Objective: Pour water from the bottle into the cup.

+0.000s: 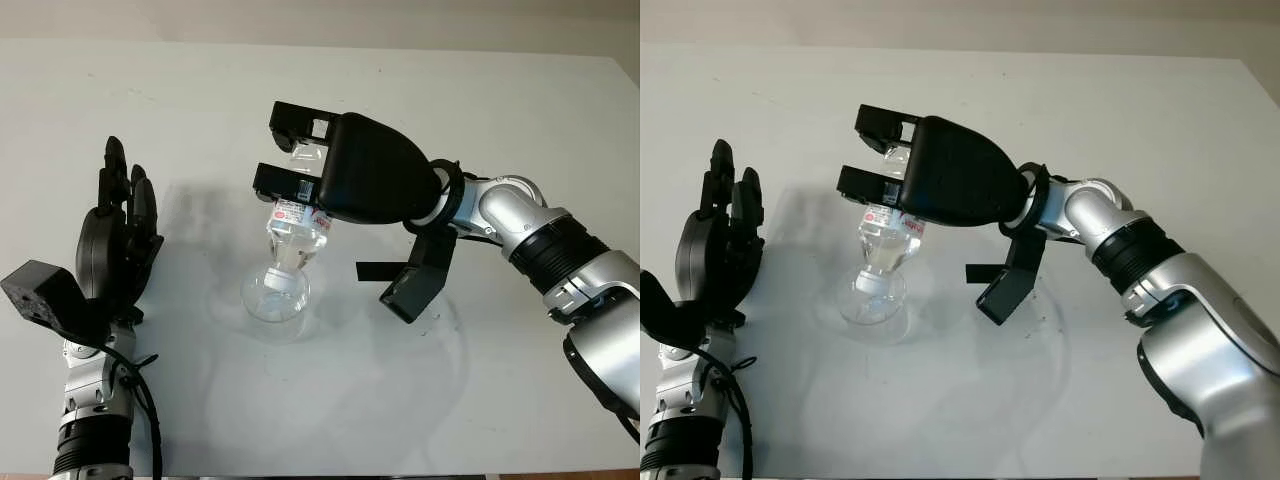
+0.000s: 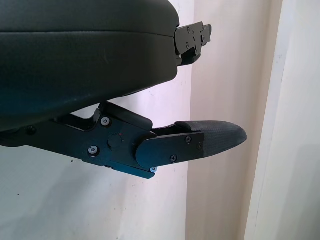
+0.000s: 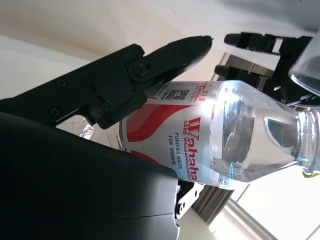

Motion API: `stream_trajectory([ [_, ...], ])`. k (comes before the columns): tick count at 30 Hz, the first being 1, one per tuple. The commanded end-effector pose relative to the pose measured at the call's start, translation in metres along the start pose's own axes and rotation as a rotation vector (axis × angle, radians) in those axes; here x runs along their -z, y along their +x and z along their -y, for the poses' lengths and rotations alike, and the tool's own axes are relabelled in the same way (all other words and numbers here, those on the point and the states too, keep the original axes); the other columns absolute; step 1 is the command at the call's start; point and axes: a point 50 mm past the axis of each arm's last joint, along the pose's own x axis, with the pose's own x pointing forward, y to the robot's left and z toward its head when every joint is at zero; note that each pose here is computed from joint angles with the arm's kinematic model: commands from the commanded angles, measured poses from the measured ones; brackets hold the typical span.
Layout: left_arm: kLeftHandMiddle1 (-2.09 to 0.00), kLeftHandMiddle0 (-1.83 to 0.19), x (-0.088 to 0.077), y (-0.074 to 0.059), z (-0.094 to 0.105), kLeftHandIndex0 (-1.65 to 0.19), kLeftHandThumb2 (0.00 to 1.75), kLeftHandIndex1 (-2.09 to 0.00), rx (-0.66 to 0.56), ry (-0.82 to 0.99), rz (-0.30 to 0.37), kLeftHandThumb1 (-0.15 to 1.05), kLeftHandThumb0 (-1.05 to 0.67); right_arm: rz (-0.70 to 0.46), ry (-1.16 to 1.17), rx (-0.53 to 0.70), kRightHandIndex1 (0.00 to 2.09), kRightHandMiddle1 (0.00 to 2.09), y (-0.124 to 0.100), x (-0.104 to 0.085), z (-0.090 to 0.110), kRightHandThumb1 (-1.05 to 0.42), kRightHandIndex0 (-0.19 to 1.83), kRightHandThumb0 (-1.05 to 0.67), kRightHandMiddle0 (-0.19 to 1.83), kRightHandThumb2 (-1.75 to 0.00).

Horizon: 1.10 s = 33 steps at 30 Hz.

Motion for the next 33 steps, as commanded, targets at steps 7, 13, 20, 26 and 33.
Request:
stream_trajectory([
  [7, -0.05, 0.19, 0.001, -0.001, 0.0, 0.19, 0.52, -0.03, -0.002, -0.007, 0.006, 1.05, -0.74, -0.421, 0.329, 0.026, 2.09, 2.09, -0.015, 0.018, -0.004, -1.05, 1.22, -0.47, 1.02, -0.3],
  [13, -0.05, 0.19, 0.0, -0.001, 0.0, 0.19, 0.51, -0.04, -0.002, -0.007, 0.004, 1.05, -0.74, -0.698, 0.703, 0.013, 2.09, 2.09, -0.034, 0.021, -0.01, -1.05, 1.12, -0.37, 0.86, -0.37],
  [20, -0.04, 0.19, 0.001, 0.0, -0.001, 0.19, 0.5, -0.03, 0.003, -0.014, 0.002, 1.05, -0.74, -0.931, 1.037, 0.062, 2.09, 2.09, -0.055, 0.015, -0.016, -1.05, 1.21, -0.38, 0.9, -0.48],
  [26, -0.04, 0.19, 0.002, -0.001, -0.001, 0.19, 0.5, -0.03, 0.008, -0.022, -0.003, 1.05, -0.74, -1.124, 1.408, 0.114, 2.09, 2.09, -0.078, -0.004, -0.012, -1.05, 1.15, -0.38, 0.91, -0.54],
  [33, 0.0, 0.19, 0.002, 0.0, -0.001, 0.19, 0.51, 0.0, 0.019, -0.034, -0.005, 1.05, -0.74, -1.236, 1.696, 0.158, 2.09, 2.09, -0.092, -0.026, -0.001, -1.05, 1.17, -0.41, 0.95, -0.56],
])
